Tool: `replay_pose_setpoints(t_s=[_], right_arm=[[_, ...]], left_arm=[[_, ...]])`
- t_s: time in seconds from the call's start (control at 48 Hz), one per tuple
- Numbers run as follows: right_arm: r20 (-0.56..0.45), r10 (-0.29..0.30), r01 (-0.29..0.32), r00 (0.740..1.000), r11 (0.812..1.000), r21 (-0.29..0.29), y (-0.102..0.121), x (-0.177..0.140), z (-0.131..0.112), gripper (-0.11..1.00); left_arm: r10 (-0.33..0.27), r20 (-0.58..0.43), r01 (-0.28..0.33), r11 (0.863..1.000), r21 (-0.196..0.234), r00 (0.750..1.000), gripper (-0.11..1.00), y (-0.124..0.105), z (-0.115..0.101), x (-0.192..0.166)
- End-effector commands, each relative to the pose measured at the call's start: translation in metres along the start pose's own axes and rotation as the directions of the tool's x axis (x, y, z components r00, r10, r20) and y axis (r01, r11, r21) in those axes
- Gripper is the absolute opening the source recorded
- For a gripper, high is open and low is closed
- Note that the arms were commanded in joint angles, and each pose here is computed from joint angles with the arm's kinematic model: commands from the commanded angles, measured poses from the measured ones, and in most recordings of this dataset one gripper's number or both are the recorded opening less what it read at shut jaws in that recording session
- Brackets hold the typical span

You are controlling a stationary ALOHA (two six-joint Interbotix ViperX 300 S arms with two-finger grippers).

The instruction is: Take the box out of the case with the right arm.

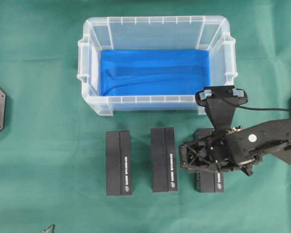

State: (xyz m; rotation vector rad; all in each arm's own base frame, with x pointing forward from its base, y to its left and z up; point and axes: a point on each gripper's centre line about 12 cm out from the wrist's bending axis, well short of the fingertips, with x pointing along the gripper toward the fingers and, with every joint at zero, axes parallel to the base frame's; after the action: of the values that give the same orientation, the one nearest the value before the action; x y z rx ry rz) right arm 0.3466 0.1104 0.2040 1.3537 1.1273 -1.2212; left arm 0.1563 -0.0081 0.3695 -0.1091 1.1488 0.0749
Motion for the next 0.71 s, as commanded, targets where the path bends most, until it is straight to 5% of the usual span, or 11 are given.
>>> replay_pose_setpoints(t_s=[0.0, 0.688], right_arm=[[-0.028, 0.058, -0.058, 0.998, 0.998, 0.002, 0.005, -0.025, -0.003, 0.88], [0.048, 0.038, -0.038, 0.998, 0.999, 0.002, -0.001, -0.160, 0.008, 0.88]], left_arm=[[0.002, 0.013, -0.002, 1.000, -0.003, 1.000, 0.00, 0.000, 0.003, -0.002], [0.000, 0.015, 0.000, 1.000, -0.005, 1.000, 0.00, 0.000, 0.003, -0.003]])
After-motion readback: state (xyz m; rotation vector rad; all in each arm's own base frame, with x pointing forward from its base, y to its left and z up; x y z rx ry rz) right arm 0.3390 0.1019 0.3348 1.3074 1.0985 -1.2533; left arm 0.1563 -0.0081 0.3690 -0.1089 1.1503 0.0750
